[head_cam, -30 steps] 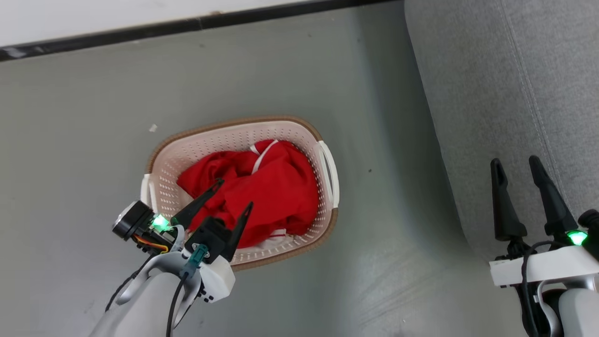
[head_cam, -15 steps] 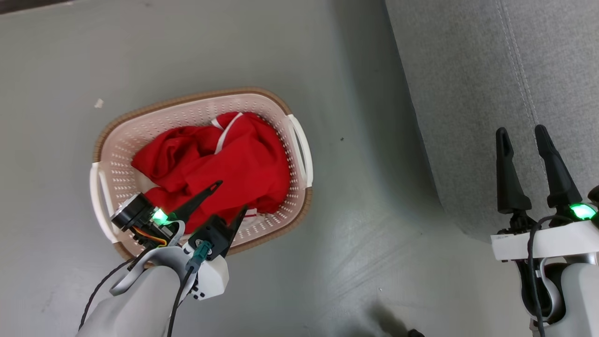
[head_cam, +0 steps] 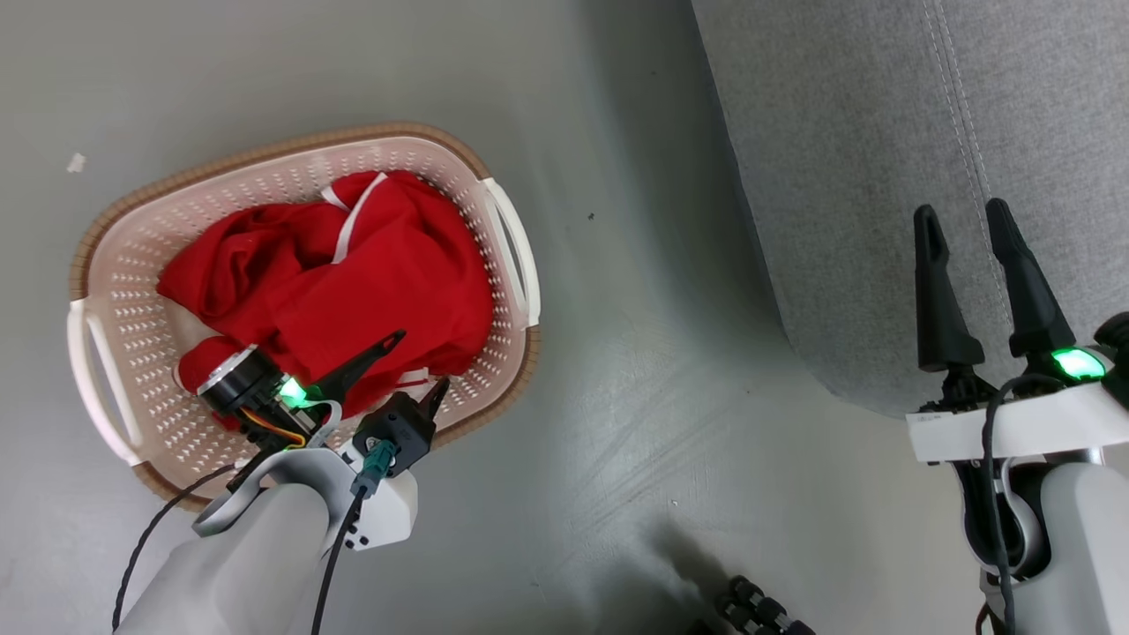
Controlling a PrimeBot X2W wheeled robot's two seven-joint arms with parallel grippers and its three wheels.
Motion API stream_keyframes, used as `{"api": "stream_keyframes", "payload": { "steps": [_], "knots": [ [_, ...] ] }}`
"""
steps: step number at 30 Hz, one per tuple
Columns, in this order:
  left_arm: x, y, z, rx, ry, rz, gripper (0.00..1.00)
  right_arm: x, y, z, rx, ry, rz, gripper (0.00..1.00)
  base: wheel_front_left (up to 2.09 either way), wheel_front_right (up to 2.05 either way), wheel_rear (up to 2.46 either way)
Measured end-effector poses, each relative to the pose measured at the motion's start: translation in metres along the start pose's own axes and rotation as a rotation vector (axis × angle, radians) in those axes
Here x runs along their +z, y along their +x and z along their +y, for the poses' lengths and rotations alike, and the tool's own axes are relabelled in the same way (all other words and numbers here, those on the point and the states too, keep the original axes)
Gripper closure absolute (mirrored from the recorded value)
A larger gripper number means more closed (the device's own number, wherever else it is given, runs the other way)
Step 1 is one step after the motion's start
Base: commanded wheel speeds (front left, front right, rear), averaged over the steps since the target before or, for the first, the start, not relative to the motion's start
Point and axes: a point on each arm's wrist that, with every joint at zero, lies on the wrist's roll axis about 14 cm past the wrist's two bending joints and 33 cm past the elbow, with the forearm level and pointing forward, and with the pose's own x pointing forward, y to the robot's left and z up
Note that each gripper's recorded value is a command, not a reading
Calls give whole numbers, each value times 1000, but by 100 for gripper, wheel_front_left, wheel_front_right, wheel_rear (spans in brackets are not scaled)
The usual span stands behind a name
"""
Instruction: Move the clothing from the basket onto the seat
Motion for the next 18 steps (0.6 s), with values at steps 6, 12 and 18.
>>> {"api": "stream_keyframes", "payload": {
  "steps": [6,12,18],
  "knots": [
    [-10,17,-4,-24,4,8,0,-5,9,1,2,2,7,0,0,0,0],
    [-19,30,-2,-22,24,20,0,-8,14,0,1,-7,14,0,0,0,0],
    [-33,37,-11,-67,82,50,0,-13,15,-3,-7,-13,29,0,0,0,0]
  ]
}}
